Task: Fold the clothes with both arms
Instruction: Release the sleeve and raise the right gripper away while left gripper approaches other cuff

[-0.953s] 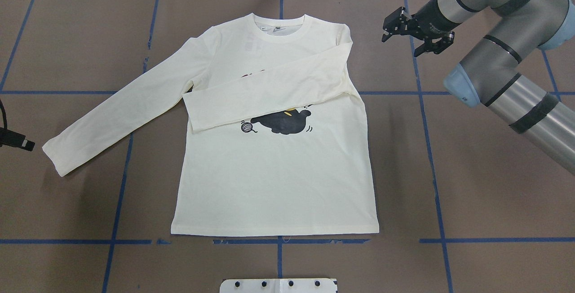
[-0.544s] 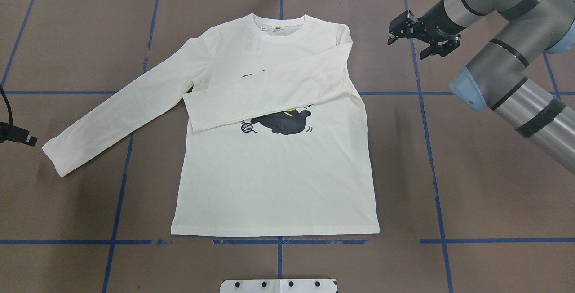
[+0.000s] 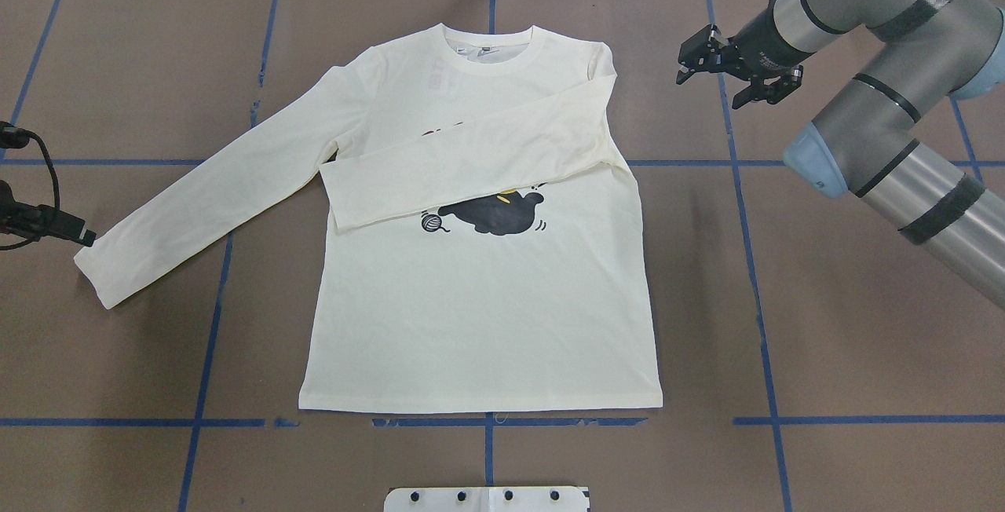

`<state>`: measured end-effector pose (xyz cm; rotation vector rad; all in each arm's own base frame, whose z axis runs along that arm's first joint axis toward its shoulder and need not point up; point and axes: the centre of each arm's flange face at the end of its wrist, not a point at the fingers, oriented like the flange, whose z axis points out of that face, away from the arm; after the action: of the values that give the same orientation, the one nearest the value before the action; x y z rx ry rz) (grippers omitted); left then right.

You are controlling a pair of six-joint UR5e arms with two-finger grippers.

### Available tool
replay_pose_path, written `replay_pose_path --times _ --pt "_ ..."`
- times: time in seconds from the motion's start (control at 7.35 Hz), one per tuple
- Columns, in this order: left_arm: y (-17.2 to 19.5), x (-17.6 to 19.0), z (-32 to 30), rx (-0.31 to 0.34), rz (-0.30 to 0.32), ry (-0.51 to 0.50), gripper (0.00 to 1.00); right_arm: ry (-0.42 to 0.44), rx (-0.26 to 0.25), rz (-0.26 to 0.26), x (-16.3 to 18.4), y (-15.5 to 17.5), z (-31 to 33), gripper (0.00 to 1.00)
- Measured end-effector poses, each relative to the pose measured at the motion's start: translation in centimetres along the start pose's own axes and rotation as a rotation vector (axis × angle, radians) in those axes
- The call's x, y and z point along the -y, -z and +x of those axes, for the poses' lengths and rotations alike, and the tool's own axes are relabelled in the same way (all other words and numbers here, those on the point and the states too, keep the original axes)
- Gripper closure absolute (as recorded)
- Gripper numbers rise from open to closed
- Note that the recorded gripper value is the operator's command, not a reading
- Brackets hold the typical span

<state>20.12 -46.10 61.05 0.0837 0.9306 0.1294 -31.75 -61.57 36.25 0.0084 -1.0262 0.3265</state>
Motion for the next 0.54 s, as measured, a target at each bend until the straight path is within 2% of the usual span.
replay_pose_path --times 0.27,0.41,0.54 --pt "-2.0 -0.6 0.5 0.026 -0.021 -0.012 0.17 0.003 -0.010 0.001 -0.5 -0.8 0.0 0.00" --pt "-2.7 -0.8 0.6 0.033 -0.031 -0.014 0.34 0.003 -0.013 0.003 -0.6 -0.9 0.0 0.00" --pt "-3.0 -1.0 0.5 0.037 -0.036 -0.015 0.59 0.002 -0.015 0.004 -0.6 -1.0 0.3 0.00"
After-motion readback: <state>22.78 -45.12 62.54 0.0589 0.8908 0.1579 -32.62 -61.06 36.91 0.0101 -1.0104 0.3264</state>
